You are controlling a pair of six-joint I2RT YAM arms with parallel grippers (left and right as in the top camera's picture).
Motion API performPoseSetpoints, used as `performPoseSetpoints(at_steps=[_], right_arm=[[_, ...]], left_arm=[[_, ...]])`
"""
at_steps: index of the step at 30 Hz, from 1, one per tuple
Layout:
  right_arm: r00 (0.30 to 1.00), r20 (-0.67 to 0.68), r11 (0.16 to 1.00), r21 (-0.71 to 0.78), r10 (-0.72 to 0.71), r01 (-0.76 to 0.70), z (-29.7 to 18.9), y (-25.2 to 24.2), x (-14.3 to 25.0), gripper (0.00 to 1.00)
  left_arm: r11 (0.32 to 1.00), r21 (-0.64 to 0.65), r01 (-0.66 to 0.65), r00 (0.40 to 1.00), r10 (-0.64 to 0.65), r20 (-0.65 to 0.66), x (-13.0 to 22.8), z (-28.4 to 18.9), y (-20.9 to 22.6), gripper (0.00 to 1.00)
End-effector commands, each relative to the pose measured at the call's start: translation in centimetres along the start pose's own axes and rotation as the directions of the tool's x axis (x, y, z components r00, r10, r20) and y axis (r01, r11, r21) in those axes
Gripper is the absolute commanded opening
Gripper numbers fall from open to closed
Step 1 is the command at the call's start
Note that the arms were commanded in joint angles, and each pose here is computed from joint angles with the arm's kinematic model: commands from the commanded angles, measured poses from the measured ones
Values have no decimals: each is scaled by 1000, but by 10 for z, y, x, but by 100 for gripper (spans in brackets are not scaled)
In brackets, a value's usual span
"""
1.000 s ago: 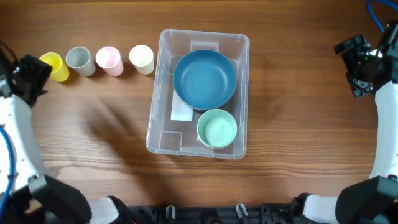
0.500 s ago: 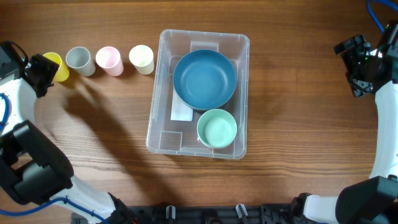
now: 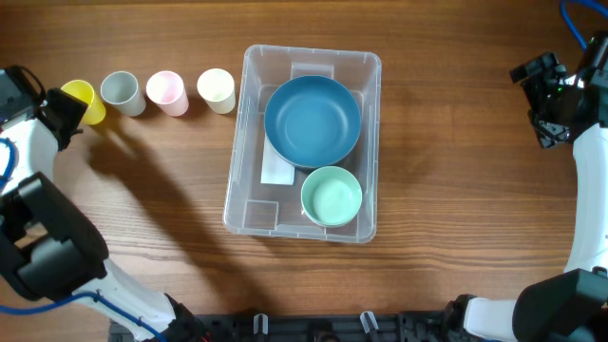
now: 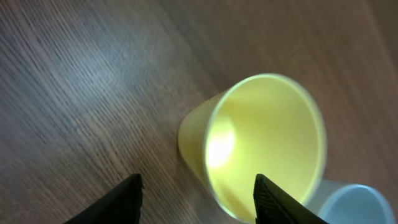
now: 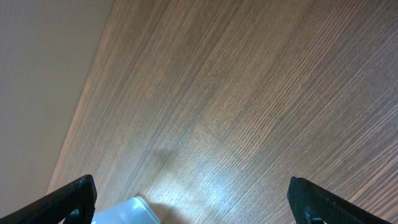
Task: Pack container
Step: 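Move the left gripper toward the yellow cup, then grasp the yellow cup with the left gripper, then carry the yellow cup into the bin's lower left area and release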
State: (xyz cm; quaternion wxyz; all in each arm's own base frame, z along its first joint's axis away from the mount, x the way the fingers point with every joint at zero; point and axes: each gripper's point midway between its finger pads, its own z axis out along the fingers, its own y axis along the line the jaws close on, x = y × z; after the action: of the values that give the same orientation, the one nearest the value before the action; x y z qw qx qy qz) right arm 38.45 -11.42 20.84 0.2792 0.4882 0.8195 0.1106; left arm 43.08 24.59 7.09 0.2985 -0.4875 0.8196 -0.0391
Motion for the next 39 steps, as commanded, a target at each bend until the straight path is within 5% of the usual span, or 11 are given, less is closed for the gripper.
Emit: performPoseSetpoints(at_steps=[1, 4, 12, 18, 23, 26, 34, 39], right_arm=[[1000, -5, 1000, -6, 11, -11, 2, 3, 0, 100], [1000, -5, 1000, -5, 11, -11, 2, 3, 0, 100], [1000, -5, 1000, -6, 11, -11, 2, 3, 0, 100], [1000, -5, 1000, -6, 11, -11, 2, 3, 0, 100], [1000, -5, 1000, -6, 11, -11, 2, 3, 0, 100], [1000, -5, 1000, -6, 11, -11, 2, 3, 0, 100], [1000, -5, 1000, -6, 11, -11, 2, 3, 0, 100], [1000, -5, 1000, -6, 11, -11, 2, 3, 0, 100]], left_arm=[[1000, -13, 6, 998, -7, -56, 14, 20, 10, 54], [1000, -6, 1, 999, -1, -38, 9, 19, 8, 47], [999, -16, 42, 999, -42, 21, -19, -17, 21, 4], [997, 36, 62, 994, -65, 85, -39, -97, 14, 4], [980, 192, -45, 995, 60, -76, 28, -177, -37, 4], [938, 273, -214, 950, 264, -164, 92, -217, -70, 4], [713, 423, -560, 655, 693, -302, 249, -275, -109, 4], [602, 386, -699, 519, 798, -306, 306, -281, -108, 4]])
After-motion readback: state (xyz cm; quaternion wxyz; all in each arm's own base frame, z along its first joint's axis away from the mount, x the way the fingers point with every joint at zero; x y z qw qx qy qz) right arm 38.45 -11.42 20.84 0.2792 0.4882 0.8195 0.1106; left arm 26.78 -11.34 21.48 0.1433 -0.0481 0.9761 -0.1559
